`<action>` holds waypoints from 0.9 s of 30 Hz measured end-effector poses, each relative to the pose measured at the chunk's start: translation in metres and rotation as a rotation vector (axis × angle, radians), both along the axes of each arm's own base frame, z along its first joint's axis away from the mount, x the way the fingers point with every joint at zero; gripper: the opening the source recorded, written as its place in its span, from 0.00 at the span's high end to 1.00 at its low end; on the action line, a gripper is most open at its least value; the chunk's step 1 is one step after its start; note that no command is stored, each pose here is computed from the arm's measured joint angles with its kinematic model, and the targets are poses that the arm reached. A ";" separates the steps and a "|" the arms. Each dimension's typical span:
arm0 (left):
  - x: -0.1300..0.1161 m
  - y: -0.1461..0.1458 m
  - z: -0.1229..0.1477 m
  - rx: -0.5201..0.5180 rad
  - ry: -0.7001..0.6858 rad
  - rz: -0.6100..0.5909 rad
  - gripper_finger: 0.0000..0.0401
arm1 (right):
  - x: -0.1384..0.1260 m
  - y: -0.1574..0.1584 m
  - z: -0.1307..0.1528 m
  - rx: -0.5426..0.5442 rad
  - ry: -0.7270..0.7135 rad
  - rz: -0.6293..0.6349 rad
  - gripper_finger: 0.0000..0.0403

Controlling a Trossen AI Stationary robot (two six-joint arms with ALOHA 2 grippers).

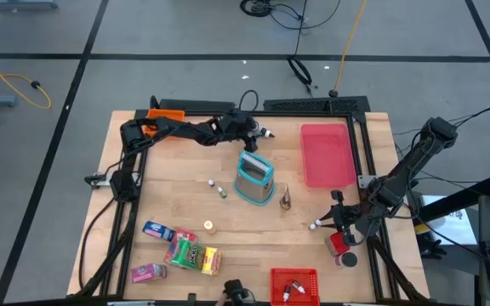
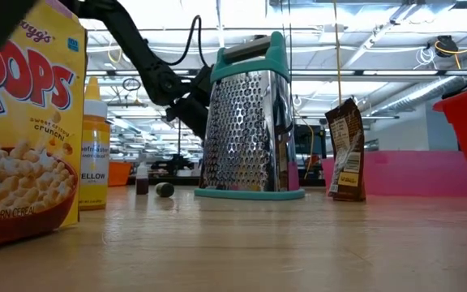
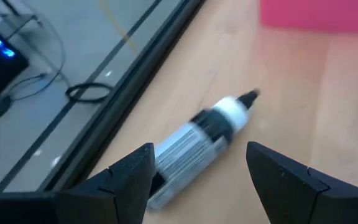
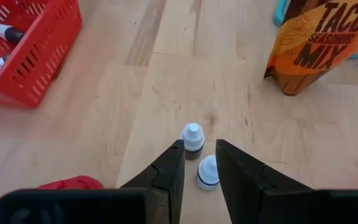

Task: Pick & Place Kitchen Items
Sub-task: Put the big black food coloring bottle into the red bin

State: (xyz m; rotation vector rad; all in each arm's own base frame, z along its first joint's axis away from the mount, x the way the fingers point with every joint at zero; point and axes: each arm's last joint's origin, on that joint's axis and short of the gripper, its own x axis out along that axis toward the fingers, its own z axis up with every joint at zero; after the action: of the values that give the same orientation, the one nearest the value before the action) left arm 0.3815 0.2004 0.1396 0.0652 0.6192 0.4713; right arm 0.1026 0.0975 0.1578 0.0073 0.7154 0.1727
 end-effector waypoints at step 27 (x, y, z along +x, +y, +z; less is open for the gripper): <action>0.006 0.042 0.065 -0.007 0.336 -0.193 0.36 | 0.003 0.002 0.004 0.040 -0.036 -0.002 0.79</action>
State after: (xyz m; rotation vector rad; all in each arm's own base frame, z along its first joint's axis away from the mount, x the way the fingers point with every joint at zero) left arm 0.3871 0.2424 0.2044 0.1982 0.9342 0.2719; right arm 0.1052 0.1000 0.1614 0.0430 0.6755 0.1849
